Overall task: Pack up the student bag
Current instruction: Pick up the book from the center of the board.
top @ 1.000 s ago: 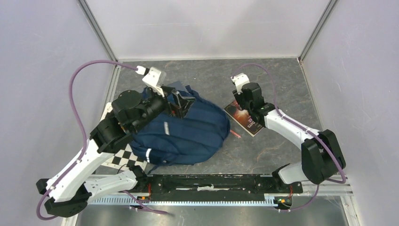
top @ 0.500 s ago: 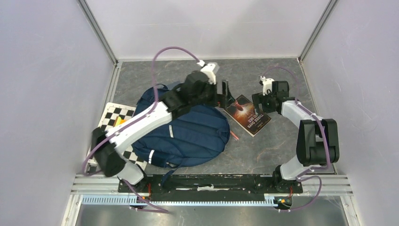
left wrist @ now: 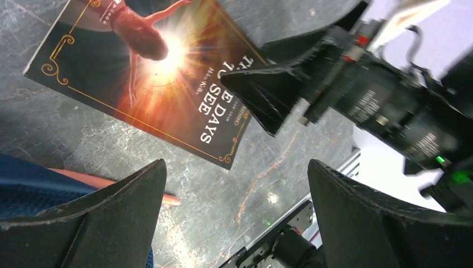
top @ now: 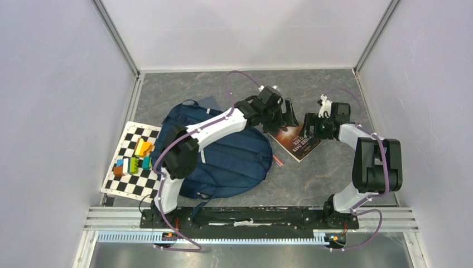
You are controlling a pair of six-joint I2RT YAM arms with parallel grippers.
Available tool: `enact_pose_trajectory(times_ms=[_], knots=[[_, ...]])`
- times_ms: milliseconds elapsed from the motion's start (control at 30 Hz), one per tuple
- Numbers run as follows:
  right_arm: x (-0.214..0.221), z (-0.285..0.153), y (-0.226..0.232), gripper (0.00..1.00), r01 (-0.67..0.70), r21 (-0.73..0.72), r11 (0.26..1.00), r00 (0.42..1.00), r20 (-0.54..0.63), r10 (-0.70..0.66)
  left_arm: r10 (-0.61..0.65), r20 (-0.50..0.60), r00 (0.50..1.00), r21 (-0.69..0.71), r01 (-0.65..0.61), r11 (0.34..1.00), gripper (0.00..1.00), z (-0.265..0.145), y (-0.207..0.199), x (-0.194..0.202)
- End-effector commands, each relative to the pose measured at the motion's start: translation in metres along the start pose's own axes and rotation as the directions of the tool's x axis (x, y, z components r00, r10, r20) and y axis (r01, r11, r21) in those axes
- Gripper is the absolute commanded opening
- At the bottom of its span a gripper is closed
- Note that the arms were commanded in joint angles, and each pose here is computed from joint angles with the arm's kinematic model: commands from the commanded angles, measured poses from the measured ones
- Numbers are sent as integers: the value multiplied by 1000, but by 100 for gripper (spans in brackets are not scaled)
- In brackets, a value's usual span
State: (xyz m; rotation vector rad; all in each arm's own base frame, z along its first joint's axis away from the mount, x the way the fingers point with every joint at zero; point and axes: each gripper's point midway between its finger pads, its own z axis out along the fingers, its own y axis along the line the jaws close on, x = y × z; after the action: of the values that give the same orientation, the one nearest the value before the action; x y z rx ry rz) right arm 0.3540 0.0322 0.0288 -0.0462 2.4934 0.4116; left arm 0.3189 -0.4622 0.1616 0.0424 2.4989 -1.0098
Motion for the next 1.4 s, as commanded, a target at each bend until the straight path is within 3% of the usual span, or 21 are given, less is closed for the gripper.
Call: enact_pose_trajectory(times_ms=[0, 333, 500, 767, 933, 1100, 1367], knots=[[25, -1, 17, 93, -156, -63, 986, 987, -41, 154, -112, -61, 992, -55, 109, 992, 100, 17, 1, 12], [60, -19, 21, 85, -263, -15, 965, 963, -60, 262, -213, -127, 969, -287, 169, 943, 100, 37, 58, 47], [47, -22, 19, 84, -231, -9, 973, 973, -12, 231, -225, -111, 968, -340, 176, 924, 100, 43, 73, 49], [4, -9, 7, 94, -104, -19, 994, 995, 7, 104, -238, -140, 961, -401, 165, 901, 100, 62, 100, 56], [-5, 12, 25, 91, -87, -184, 979, 996, -26, 84, -227, -164, 960, -396, 146, 906, 98, 73, 109, 57], [14, 25, 45, 88, -122, -348, 929, 987, -145, 76, -182, -205, 962, -375, 94, 922, 81, 78, 116, 61], [45, 11, 83, 84, -247, -557, 793, 954, -284, 97, -94, -222, 971, -264, 34, 964, 44, 84, 111, 59]])
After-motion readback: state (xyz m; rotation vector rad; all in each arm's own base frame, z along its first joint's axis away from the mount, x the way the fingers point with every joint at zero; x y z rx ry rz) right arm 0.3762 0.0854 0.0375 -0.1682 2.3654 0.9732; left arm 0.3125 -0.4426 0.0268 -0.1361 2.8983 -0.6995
